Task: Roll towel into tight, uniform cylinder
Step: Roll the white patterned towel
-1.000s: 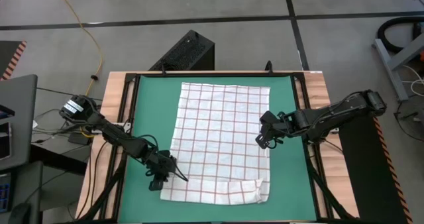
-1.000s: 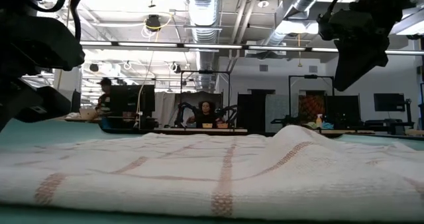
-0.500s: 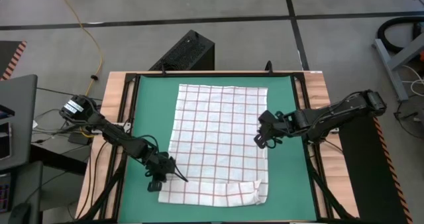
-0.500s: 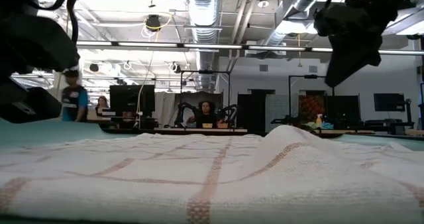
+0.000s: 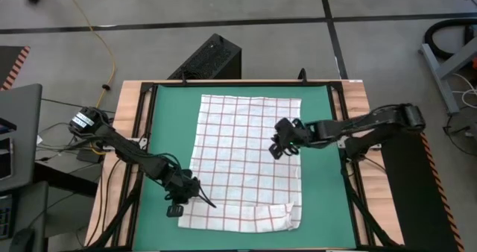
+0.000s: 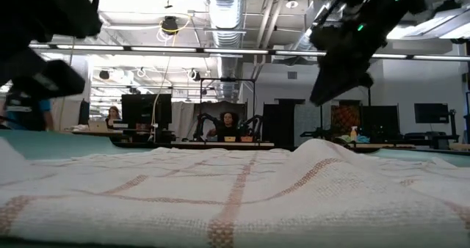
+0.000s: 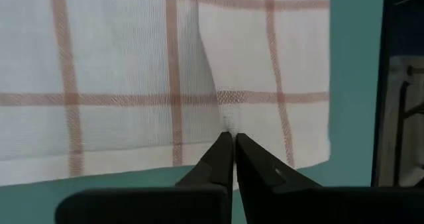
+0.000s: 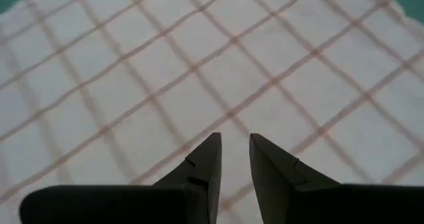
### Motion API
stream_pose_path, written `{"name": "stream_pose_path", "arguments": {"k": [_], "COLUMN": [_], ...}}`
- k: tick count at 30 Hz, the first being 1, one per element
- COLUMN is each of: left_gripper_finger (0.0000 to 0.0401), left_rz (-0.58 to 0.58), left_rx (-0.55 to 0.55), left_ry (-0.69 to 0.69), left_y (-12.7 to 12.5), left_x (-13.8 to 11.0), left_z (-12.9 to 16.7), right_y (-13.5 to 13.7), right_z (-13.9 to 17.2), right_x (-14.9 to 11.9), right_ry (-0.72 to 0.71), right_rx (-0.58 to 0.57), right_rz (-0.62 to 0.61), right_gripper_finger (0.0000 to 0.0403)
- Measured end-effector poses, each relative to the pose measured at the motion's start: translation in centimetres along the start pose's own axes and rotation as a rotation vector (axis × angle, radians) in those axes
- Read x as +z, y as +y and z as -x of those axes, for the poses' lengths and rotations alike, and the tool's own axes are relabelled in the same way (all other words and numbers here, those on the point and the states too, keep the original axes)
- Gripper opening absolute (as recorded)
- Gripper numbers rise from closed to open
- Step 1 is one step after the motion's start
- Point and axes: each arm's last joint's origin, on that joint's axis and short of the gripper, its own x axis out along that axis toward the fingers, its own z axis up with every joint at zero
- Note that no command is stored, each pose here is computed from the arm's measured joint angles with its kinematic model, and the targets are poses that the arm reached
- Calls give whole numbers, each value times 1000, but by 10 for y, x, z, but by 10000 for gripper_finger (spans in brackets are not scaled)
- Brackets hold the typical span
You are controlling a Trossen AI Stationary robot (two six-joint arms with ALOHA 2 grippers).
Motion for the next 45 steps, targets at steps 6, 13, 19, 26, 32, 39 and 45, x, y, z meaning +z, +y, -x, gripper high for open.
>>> {"name": "stream_pose_path", "arguments": {"k": [6,13,19,26,32,39,45], "left_gripper_finger": [0,0,0,0,0,0,0], "left_rz": [-5,-16,-35,-54,-84,-163,-206], "left_rx": [-6,-21,-72,-105,-58,15,146], "left_ry": [-51,-136,-153,-125,-118,-44,87], "left_y": [-15,-38,-61,-79,-88,-92,-83], "left_x": [18,36,36,23,12,3,-5], "left_z": [17,39,47,44,39,13,-22], "right_y": [-15,-47,-71,-83,-99,-125,-135], "right_z": [-42,-81,-108,-128,-131,-128,-124], "right_x": [25,44,45,37,41,49,65], "right_ry": [-77,-83,-5,57,46,14,7], "right_rx": [17,40,10,-19,-55,-107,-37], "right_rz": [7,-65,-108,-140,-259,-445,-442], "right_gripper_finger": [102,102,102,102,102,102,102]}}
